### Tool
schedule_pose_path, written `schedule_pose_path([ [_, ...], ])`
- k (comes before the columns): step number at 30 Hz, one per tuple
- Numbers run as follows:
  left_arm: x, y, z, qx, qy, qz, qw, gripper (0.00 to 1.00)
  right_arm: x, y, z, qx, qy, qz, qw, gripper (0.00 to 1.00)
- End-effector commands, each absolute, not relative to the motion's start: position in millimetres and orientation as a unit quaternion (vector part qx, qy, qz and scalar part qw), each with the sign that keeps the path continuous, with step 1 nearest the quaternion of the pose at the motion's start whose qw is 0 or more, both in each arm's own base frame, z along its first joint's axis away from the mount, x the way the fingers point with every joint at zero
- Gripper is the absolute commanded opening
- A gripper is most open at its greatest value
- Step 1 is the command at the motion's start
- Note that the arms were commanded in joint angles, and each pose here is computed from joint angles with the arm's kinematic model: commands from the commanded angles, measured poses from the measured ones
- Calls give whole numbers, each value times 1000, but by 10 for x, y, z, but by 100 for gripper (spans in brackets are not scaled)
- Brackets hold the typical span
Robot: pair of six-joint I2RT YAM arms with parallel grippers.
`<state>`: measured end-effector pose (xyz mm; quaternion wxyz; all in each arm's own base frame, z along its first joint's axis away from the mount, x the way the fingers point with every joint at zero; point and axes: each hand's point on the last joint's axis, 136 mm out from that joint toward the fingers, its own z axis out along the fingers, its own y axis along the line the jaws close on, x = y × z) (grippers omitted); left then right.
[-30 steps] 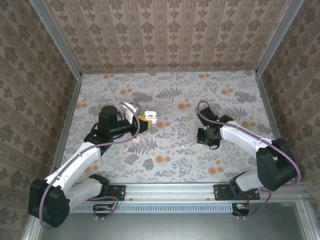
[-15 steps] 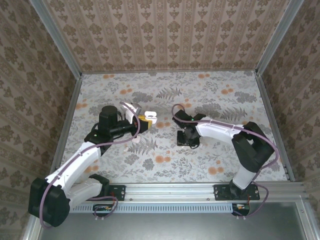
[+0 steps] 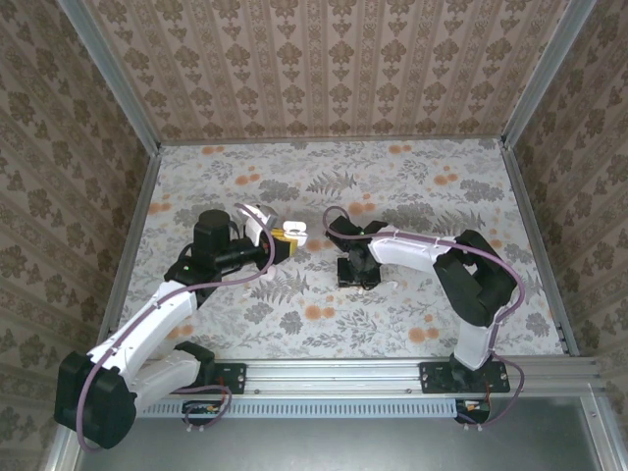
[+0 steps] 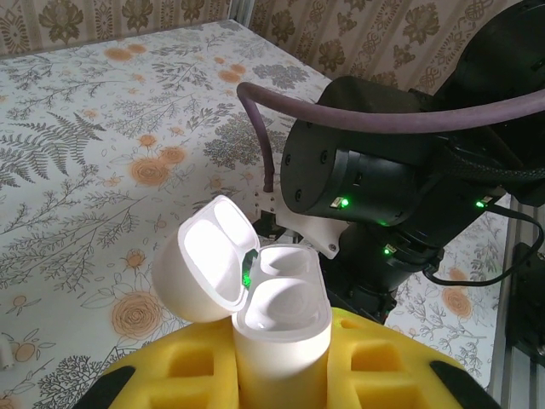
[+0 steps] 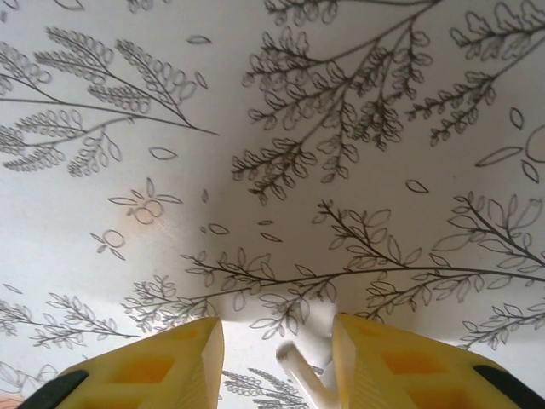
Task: Insert the wireless bluetooth earbuds into the charging case
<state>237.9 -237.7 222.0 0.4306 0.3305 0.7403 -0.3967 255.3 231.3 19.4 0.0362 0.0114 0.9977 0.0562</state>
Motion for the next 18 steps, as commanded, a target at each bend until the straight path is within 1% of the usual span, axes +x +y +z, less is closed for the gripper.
schedule_pose_path([
  [1, 2378, -2363, 2227, 339, 736, -391, 436, 0, 2436, 2211, 284, -6, 998, 46, 39, 42],
  [5, 2381, -2368, 2226, 340, 736, -392, 435, 0, 2423, 2009, 431, -6, 998, 9, 62, 46],
  [9, 2382, -2370, 2224, 339, 736, -393, 435, 0, 2405, 1943, 592, 11, 995, 17, 94, 48],
  [14, 2385, -2385, 2226, 339, 735, -397, 432, 0, 2377, 1895, 635, 24, 992, 35, 120, 44],
  [18, 2376, -2387, 2228, 339, 735, -400, 431, 0, 2403, 1950, 618, -15, 991, 38, 125, 41],
])
